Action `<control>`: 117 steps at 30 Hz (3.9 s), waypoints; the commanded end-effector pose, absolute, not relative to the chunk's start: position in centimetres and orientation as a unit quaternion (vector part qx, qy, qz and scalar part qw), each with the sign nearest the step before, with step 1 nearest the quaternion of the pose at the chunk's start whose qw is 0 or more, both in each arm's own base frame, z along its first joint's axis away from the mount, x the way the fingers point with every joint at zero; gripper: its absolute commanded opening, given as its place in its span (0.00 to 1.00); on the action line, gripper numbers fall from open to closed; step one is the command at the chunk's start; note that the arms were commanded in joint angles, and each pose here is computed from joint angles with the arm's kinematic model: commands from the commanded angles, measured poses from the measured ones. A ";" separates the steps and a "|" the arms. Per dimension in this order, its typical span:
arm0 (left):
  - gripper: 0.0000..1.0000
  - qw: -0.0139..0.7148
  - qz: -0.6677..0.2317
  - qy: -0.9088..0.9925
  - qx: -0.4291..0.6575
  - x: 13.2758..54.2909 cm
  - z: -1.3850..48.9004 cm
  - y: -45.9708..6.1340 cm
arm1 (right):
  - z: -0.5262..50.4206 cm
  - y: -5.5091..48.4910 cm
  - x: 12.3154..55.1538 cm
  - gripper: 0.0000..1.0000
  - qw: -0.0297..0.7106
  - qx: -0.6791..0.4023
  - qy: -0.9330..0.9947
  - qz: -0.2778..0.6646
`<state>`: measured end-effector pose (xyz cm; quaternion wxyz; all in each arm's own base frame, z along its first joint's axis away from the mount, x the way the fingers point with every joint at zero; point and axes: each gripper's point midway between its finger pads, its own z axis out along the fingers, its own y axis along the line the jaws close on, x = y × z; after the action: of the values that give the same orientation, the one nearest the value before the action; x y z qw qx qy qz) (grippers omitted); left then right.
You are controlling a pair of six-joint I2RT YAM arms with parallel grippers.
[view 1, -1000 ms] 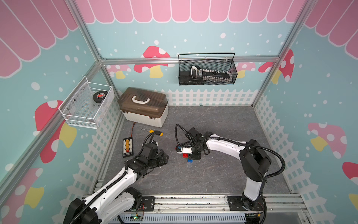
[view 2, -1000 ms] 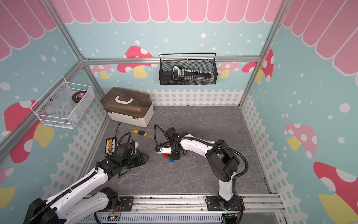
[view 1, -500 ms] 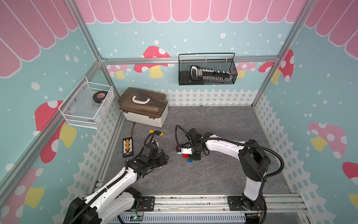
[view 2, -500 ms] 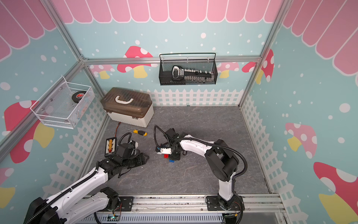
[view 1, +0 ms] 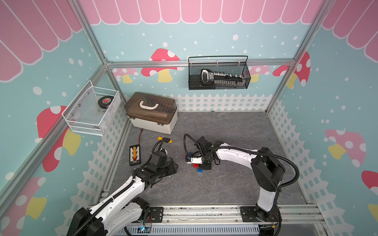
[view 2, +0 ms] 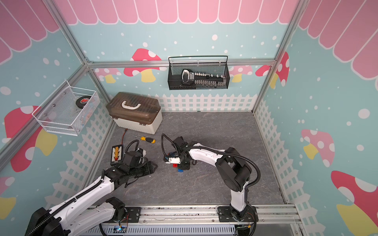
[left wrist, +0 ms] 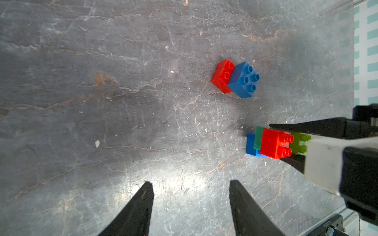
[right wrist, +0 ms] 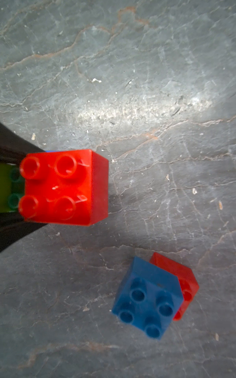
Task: Assemble the letter y with lego
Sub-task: Assemble the lego brick with the lego brick.
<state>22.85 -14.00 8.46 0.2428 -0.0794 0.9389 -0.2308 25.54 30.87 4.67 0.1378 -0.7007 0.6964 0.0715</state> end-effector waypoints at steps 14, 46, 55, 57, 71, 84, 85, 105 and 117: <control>0.61 0.241 -0.230 0.940 -0.078 22.8 8.1 -13.9 | 6.7 30.2 24.4 0.29 0.134 -0.695 0.702 0.083; 0.61 0.240 -0.228 0.940 -0.077 22.8 7.9 -13.8 | 3.7 30.6 23.6 0.28 0.089 -0.703 0.701 0.074; 0.61 0.241 -0.228 0.940 -0.077 22.8 7.9 -13.8 | 1.8 30.2 23.1 0.28 0.053 -0.712 0.697 0.062; 0.61 0.240 -0.227 0.941 -0.078 22.8 7.9 -13.8 | 1.6 30.1 23.2 0.28 0.049 -0.712 0.698 0.057; 0.61 0.242 -0.230 0.940 -0.078 22.7 8.0 -13.8 | 5.9 31.8 24.0 0.27 0.089 -0.704 0.701 0.075; 0.61 0.242 -0.230 0.939 -0.078 22.7 8.0 -13.8 | 7.4 32.7 24.6 0.27 0.125 -0.687 0.711 0.084; 0.61 0.242 -0.230 0.940 -0.078 22.7 7.9 -13.8 | 7.4 32.7 24.7 0.27 0.127 -0.687 0.711 0.084; 0.61 0.240 -0.228 0.940 -0.079 22.7 7.7 -13.7 | 3.3 31.7 24.4 0.27 0.080 -0.689 0.718 0.060; 0.60 0.239 -0.226 0.941 -0.078 22.7 7.6 -13.7 | 2.7 31.5 22.8 0.27 0.061 -0.699 0.709 0.066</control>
<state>22.62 -13.85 7.75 0.2365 -0.0792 0.9416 -0.2261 24.30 32.44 4.70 0.0997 -0.6891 0.7145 0.0685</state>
